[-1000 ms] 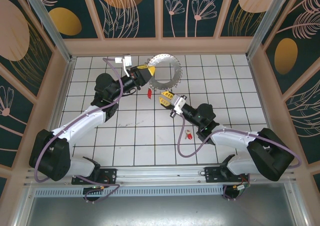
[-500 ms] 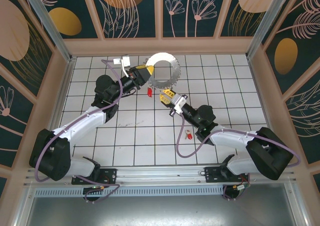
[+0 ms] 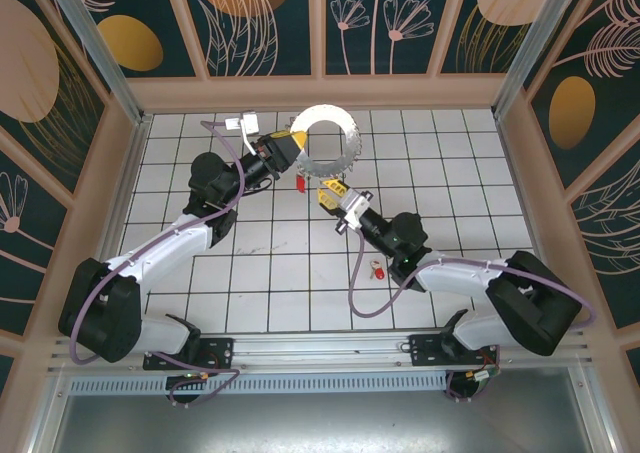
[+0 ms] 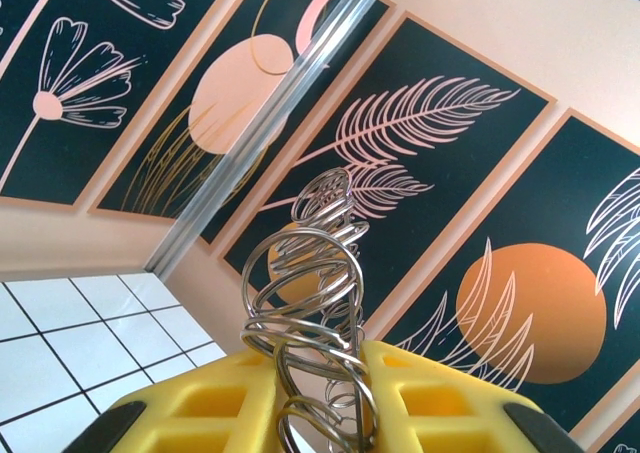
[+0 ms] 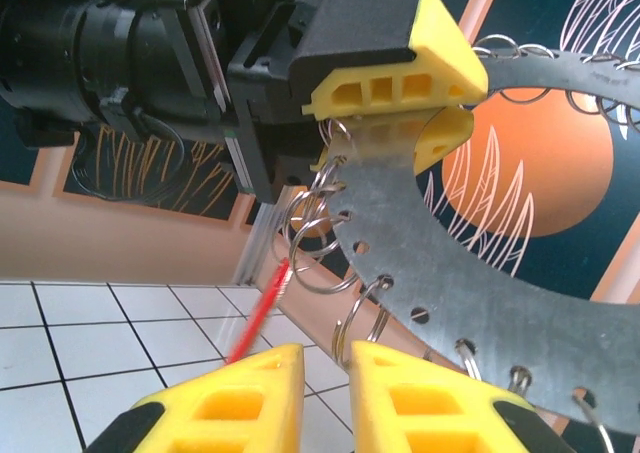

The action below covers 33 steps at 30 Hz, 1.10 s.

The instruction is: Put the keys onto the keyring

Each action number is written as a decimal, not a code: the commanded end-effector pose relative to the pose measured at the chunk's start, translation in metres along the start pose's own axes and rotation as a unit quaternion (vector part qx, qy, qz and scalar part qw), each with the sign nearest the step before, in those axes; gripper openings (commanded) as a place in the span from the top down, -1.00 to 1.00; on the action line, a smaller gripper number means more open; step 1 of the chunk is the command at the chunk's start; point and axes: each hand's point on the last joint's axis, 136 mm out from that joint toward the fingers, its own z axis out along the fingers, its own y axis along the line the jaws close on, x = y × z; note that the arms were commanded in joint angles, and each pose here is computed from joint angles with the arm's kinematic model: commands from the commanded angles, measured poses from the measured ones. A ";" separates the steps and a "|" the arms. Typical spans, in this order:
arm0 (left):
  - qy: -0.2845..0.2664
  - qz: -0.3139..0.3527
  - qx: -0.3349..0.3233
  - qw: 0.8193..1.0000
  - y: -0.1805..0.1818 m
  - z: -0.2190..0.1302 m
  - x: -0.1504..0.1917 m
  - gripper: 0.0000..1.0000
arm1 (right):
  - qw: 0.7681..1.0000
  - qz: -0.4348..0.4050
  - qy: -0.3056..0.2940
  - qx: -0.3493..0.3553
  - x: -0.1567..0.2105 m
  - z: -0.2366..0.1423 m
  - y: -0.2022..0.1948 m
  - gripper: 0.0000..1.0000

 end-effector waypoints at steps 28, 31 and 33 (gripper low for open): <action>-0.052 -0.024 0.013 0.998 0.000 -0.003 -0.015 1.00 | 0.991 0.000 -0.082 0.105 -0.023 0.018 -0.028 0.69; -0.053 -0.024 0.013 0.998 -0.001 -0.003 -0.015 1.00 | 0.991 0.002 -0.082 0.110 -0.023 0.017 -0.030 0.71; -0.052 -0.024 0.011 0.998 0.000 -0.003 -0.015 1.00 | 0.990 0.001 -0.083 0.111 -0.023 0.018 -0.030 0.72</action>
